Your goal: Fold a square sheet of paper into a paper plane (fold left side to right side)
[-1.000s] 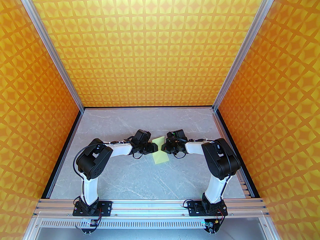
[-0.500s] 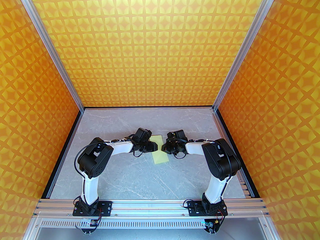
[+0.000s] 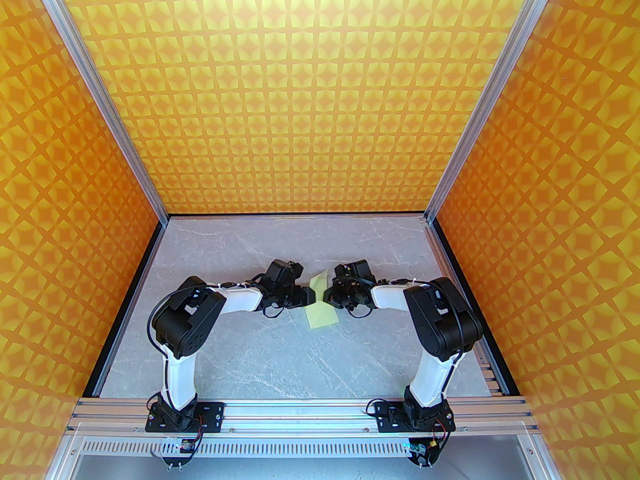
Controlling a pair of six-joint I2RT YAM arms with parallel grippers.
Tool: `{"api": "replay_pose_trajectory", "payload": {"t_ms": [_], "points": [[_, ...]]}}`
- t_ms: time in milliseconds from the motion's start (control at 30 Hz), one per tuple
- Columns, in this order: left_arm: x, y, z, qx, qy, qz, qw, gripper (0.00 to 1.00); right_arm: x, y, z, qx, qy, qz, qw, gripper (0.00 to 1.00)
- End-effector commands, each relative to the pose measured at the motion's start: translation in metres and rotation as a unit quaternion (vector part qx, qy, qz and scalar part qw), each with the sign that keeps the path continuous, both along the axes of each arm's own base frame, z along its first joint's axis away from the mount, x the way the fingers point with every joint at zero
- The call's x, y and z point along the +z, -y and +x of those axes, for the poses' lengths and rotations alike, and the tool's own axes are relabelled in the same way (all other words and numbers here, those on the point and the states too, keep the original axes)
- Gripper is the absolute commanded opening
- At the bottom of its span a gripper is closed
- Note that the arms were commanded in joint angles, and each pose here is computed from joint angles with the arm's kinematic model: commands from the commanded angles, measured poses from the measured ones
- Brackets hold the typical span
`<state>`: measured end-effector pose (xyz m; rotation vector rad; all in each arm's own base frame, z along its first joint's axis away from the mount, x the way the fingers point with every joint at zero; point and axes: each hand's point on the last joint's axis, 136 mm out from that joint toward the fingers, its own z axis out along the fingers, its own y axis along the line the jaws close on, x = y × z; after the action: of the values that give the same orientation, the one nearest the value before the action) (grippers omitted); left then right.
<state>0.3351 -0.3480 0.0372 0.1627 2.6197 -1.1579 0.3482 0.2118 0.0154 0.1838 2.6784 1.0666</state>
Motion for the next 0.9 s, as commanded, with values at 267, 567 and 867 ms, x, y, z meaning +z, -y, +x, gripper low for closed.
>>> {"api": "replay_pose_trajectory", "payload": {"t_ms": [267, 567, 867], "points": [[-0.016, -0.004, -0.002, 0.001, -0.015, 0.04, 0.999, 0.43, -0.004, 0.015, -0.03, -0.003, -0.031, -0.024, 0.999, 0.02], [-0.017, -0.004, -0.011, -0.008, -0.023, 0.042, 0.999, 0.42, -0.004, 0.026, -0.047, 0.002, -0.024, -0.045, 0.999, 0.07], [-0.014, 0.013, -0.037, -0.033, -0.047, 0.014, 0.998, 0.42, -0.018, 0.027, -0.052, -0.003, -0.038, -0.045, 0.998, 0.01]]}}
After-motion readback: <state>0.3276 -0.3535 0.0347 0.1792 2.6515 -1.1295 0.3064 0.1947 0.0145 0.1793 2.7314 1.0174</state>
